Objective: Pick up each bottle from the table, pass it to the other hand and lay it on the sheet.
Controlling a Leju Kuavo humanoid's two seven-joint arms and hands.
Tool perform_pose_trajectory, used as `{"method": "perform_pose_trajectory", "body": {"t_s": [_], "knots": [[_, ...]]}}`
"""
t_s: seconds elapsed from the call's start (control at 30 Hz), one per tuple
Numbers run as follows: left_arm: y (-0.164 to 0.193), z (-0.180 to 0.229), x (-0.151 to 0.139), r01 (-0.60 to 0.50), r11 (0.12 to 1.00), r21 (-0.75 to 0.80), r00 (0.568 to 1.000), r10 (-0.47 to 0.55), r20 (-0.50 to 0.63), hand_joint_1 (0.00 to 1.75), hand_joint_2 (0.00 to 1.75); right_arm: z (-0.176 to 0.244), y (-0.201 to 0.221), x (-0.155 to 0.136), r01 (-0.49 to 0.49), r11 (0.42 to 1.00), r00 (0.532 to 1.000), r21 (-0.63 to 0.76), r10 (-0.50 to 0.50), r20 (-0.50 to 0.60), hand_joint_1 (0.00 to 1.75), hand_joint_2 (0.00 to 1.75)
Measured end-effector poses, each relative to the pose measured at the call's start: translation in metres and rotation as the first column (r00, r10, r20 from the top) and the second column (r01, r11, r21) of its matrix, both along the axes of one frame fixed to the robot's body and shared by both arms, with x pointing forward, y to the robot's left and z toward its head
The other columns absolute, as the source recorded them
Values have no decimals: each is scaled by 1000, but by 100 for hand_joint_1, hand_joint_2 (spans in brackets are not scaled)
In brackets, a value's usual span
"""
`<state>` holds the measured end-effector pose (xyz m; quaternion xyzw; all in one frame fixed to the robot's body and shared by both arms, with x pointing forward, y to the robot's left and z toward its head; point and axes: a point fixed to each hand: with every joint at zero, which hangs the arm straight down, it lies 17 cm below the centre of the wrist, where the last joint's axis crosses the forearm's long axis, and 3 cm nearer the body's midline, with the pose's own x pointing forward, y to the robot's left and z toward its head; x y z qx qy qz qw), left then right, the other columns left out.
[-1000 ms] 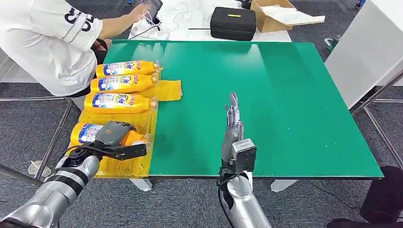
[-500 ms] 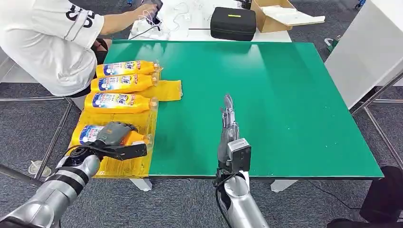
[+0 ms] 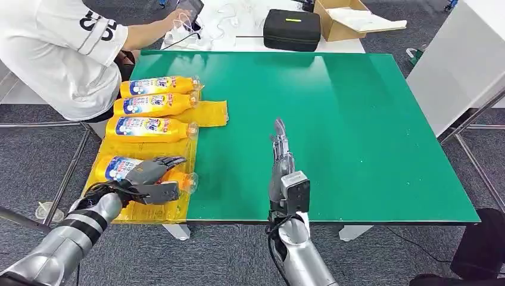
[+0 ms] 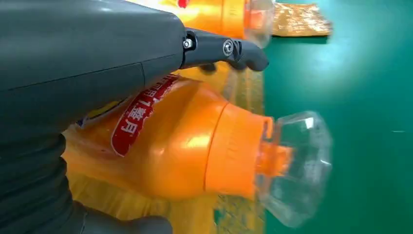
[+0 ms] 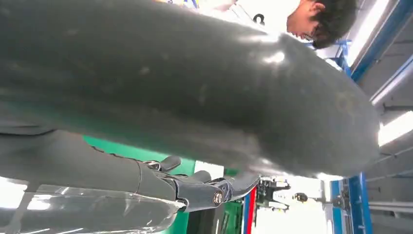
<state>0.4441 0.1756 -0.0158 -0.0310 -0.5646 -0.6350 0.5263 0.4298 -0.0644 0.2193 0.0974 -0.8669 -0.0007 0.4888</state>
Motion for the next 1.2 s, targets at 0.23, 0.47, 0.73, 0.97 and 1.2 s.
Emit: {"method": "perform_pose_trajectory", "body": {"t_s": [0.23, 0.47, 0.73, 0.97, 1.2], "knots": [[3, 10, -5, -13, 995, -98, 999, 8, -49, 0, 175, -8, 8, 3, -23, 1000, 999, -1, 23, -23, 0, 0], [-3, 20, -7, -45, 980, -196, 996, 29, -83, 0, 175, -14, 10, 4, -30, 1000, 999, -7, 29, -35, 0, 0], [-51, 71, 8, -201, 845, -496, 959, 272, 74, 0, 175, -17, 13, 5, -13, 999, 999, -34, 11, -45, 0, 0], [-14, 203, 29, -308, 187, -933, 789, 597, -141, 0, 175, -30, 16, -4, 20, 997, 997, -69, -26, -78, 0, 175], [18, 248, -3, -227, -222, -948, 806, 504, -311, 0, 175, -50, 11, -19, 36, 997, 992, -69, -44, -121, 0, 175]]}}
